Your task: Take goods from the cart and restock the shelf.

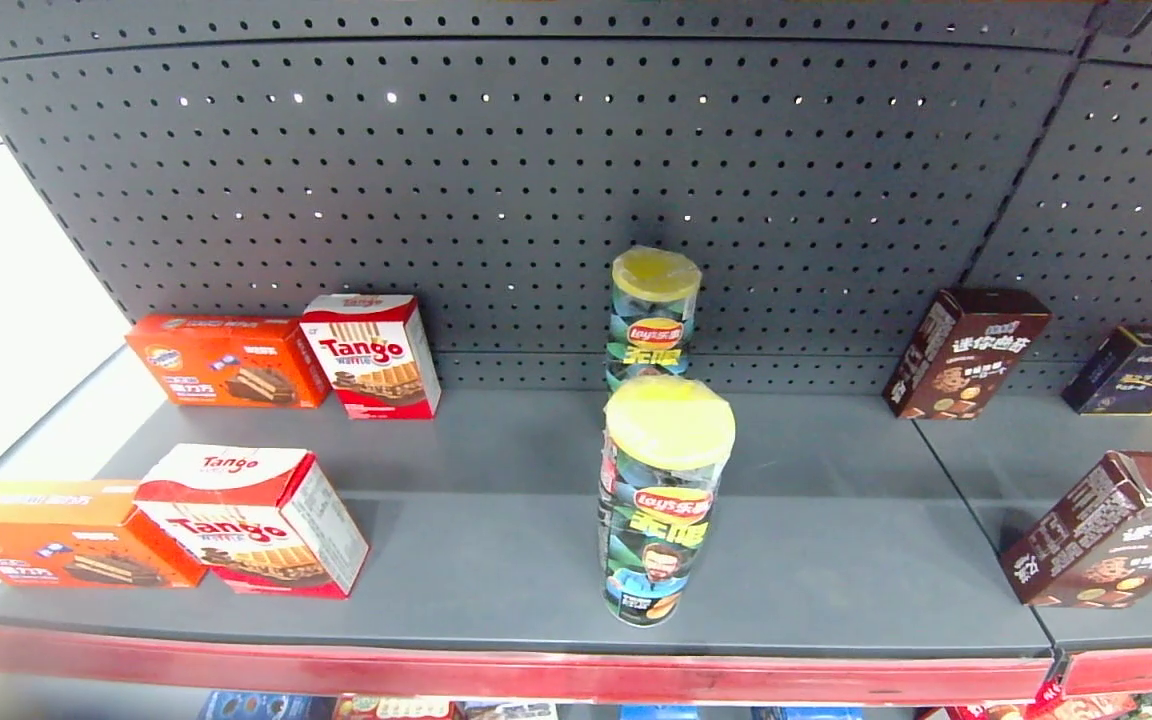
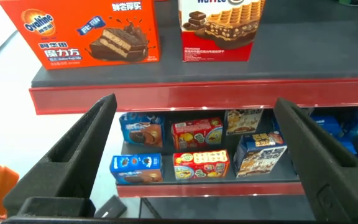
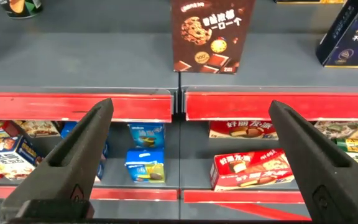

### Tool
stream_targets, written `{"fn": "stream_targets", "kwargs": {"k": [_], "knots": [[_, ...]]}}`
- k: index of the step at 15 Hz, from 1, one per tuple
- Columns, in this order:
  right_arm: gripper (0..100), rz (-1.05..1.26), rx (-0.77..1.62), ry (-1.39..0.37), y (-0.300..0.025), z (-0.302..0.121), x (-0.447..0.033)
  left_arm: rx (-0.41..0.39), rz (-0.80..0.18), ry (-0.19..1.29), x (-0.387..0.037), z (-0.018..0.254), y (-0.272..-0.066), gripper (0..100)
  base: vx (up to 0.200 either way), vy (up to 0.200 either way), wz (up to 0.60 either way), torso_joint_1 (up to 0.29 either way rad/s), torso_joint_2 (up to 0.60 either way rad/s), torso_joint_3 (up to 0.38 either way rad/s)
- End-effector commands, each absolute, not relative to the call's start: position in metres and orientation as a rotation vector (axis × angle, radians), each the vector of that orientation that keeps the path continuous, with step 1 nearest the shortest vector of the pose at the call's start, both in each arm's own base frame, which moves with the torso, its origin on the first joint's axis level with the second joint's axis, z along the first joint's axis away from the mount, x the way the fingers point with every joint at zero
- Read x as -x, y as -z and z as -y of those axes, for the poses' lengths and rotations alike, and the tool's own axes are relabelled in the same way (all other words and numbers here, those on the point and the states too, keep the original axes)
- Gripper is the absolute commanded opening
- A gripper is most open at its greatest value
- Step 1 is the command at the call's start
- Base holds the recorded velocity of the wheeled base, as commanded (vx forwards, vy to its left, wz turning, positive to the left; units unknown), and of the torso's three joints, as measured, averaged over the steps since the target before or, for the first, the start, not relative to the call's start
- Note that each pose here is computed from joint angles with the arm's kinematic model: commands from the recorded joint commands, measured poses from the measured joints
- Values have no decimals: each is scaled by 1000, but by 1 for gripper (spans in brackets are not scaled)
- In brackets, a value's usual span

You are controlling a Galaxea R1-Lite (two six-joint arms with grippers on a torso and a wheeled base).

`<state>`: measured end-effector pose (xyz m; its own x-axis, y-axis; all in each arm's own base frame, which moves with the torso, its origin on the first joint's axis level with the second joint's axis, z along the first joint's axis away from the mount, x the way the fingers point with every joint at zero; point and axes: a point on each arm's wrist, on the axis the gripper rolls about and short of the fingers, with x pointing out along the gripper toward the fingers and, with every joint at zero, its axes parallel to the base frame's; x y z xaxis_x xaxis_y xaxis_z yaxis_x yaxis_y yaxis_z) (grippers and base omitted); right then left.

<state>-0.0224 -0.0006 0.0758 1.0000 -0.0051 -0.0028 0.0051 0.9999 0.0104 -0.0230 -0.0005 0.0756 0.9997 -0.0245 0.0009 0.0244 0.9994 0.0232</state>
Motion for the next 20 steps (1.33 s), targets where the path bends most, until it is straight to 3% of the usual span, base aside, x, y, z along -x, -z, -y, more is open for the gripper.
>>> {"fn": "stream_targets", "kwargs": {"k": [1, 20], "knots": [[100, -5, -11, 5, -76, 1, 22, -23, 0, 26, 23, 0, -76, 100, 0, 0, 0, 0, 0, 0], [100, -5, -11, 5, -76, 1, 22, -31, -1, 37, 23, 1, -75, 100, 0, 0, 0, 0, 0, 0]]}}
